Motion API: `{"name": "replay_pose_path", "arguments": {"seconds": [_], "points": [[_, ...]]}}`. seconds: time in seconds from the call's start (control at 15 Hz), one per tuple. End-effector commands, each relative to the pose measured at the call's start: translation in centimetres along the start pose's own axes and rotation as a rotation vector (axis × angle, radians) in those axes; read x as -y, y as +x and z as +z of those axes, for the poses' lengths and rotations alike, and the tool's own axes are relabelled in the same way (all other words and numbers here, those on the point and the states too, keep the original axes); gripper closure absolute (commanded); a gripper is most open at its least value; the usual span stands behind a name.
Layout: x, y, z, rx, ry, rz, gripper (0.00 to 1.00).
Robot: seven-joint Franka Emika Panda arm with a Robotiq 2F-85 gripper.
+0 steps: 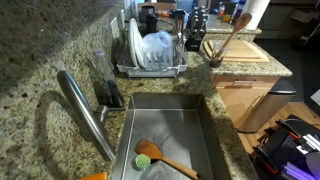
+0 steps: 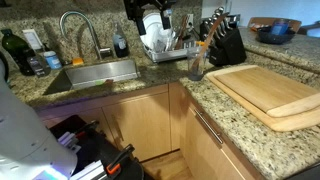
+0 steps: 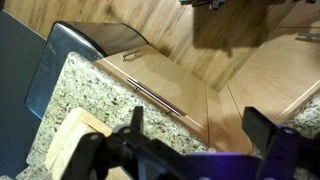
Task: Move the dish soap forward
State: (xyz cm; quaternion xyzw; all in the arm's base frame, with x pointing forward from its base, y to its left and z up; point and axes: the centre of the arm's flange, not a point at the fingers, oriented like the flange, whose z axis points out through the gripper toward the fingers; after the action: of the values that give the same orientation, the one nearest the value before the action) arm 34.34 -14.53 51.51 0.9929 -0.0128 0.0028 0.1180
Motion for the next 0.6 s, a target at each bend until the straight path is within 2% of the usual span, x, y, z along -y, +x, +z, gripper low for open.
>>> {"name": "replay_pose_path", "arguments": {"seconds": [0.0, 0.33, 0.4, 0.47, 0.53], "points": [[0.0, 0.0, 0.0, 0.0, 0.0, 0.0, 0.0], [0.0, 0.0, 0.0, 0.0, 0.0, 0.0, 0.0], [0.3, 1.6, 1.4, 0.018, 0.062, -0.041, 0.0], [2.0, 4.3, 3.6, 0.018, 0.133, -0.091, 0.0], [4.1, 5.9, 4.8, 0.0, 0.169, -0.123, 0.0]]}}
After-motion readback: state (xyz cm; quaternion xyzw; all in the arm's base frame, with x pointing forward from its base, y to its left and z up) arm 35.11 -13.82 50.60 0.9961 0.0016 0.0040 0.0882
